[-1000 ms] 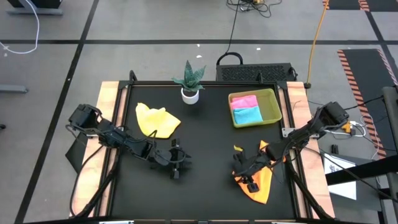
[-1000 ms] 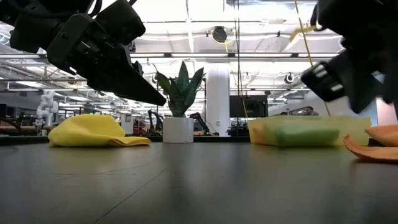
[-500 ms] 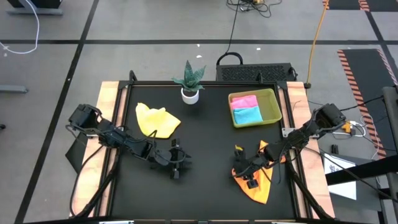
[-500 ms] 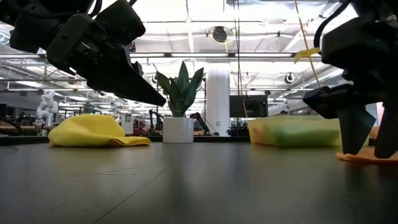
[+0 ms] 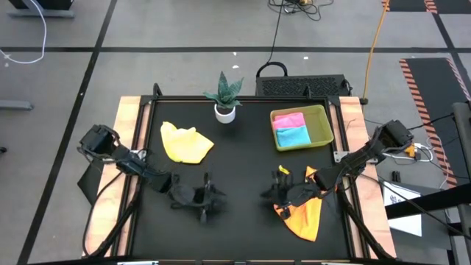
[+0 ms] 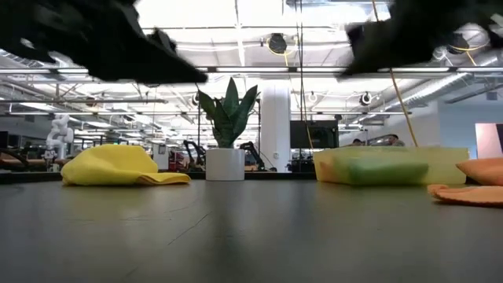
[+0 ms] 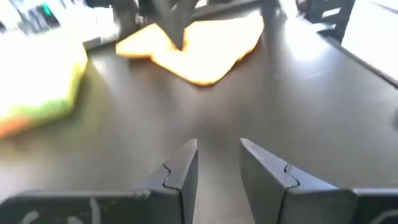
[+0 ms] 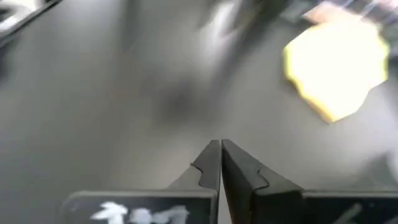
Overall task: Fold microfiber towels
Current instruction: Fold the orange microfiber cloth
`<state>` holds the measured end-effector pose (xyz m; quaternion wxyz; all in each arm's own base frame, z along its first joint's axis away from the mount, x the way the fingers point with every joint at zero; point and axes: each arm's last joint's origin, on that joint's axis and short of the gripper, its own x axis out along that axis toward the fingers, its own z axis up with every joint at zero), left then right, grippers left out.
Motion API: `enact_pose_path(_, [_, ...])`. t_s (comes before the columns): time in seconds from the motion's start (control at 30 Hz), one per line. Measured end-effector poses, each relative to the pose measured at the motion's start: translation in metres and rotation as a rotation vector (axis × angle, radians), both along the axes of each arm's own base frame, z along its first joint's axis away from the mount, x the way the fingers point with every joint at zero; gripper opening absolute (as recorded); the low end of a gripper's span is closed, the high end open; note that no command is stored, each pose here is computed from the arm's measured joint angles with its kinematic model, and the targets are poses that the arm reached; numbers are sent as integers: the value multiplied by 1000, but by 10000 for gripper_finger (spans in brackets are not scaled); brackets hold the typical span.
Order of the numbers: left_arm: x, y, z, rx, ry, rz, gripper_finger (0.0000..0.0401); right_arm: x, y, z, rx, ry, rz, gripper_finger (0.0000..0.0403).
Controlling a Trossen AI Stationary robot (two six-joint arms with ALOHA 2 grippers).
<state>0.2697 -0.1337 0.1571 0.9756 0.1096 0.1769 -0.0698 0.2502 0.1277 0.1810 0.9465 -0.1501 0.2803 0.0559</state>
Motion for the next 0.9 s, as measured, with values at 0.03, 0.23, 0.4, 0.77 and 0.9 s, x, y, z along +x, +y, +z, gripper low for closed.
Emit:
enact_pose_path(0.03, [-2,-5,2,25,-25,-5,117,2,0,12,-50,-48,-15,3])
enact_pose_path(0.23, [-10,-20,5,115,-76,9,117,5,-2,83,-151,-274,-55,1])
enact_pose_path(0.4, [-12,-20,2,122,-50,13,117,-14,-8,90,75,-206,13,4])
enact_pose_path(0.77, [-8,-12,0,105,-24,44,117,-51,10,18,410,73,83,29])
enact_pose_path(0.9, [-6,-8,0,75,-20,71,117,-59,3,-3,498,155,-26,73])
